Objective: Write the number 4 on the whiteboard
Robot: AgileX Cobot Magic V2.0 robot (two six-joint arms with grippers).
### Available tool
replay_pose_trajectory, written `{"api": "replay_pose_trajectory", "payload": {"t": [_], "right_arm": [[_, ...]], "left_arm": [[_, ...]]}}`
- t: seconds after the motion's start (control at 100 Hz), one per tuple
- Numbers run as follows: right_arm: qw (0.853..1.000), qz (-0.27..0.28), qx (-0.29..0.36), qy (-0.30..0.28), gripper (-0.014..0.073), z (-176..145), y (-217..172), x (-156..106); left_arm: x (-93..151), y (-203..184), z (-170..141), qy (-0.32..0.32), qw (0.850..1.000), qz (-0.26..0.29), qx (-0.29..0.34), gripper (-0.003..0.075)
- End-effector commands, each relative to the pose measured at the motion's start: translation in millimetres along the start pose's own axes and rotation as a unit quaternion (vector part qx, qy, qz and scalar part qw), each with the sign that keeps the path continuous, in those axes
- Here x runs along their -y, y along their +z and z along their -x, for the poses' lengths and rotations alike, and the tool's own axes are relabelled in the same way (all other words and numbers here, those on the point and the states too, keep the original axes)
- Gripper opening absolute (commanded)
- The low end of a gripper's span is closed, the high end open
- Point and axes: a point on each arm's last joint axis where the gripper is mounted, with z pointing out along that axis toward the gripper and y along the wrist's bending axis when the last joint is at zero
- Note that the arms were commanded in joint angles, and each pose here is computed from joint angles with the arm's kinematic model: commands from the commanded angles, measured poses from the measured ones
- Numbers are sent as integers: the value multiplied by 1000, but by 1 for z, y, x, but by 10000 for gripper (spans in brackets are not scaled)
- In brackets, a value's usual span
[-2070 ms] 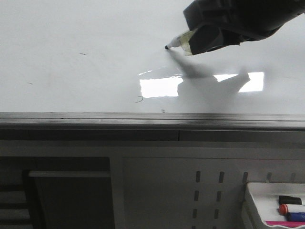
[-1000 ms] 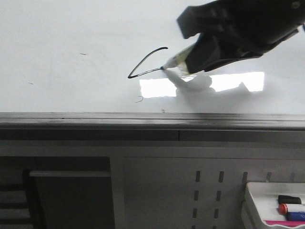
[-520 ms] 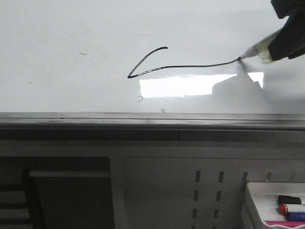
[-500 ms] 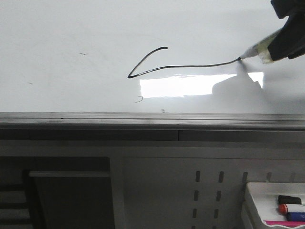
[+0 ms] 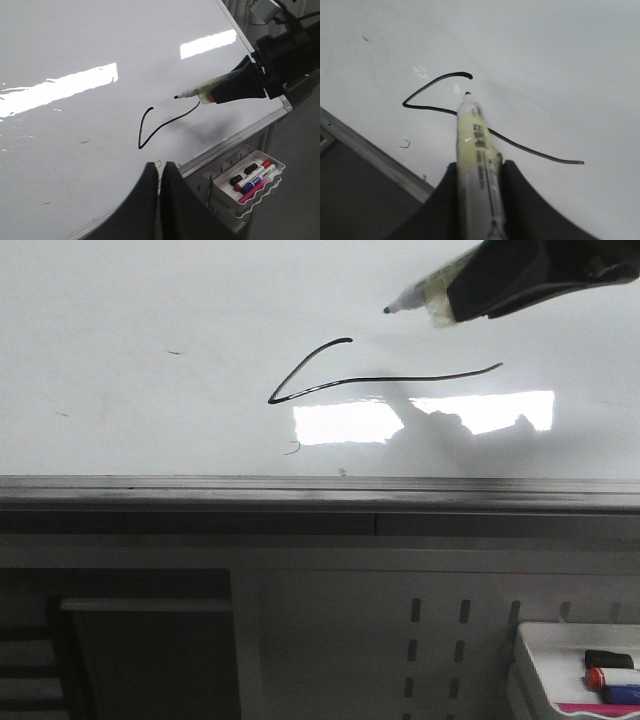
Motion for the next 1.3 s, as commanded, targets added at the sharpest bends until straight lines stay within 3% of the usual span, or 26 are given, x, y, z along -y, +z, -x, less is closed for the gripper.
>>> {"api": "replay_pose_trajectory", "payload": {"t": [0.0,0.6,0.86,1.29], "right_arm": [[998,-10,65,-1,-43,20,1,3],[1000,-20,-6,17,-43,2,23,13],[992,27,-121,16,-43,-24,23,-8],[995,40,-93,9,-43,-17,12,-16]], "left_arm": [[-3,-2,13,-15,999,16,36,-20],[-3,-2,13,-15,999,16,36,-20],[-3,-2,13,-15,999,15,35,-20],[-3,-2,13,-13,999,15,34,-17]]}}
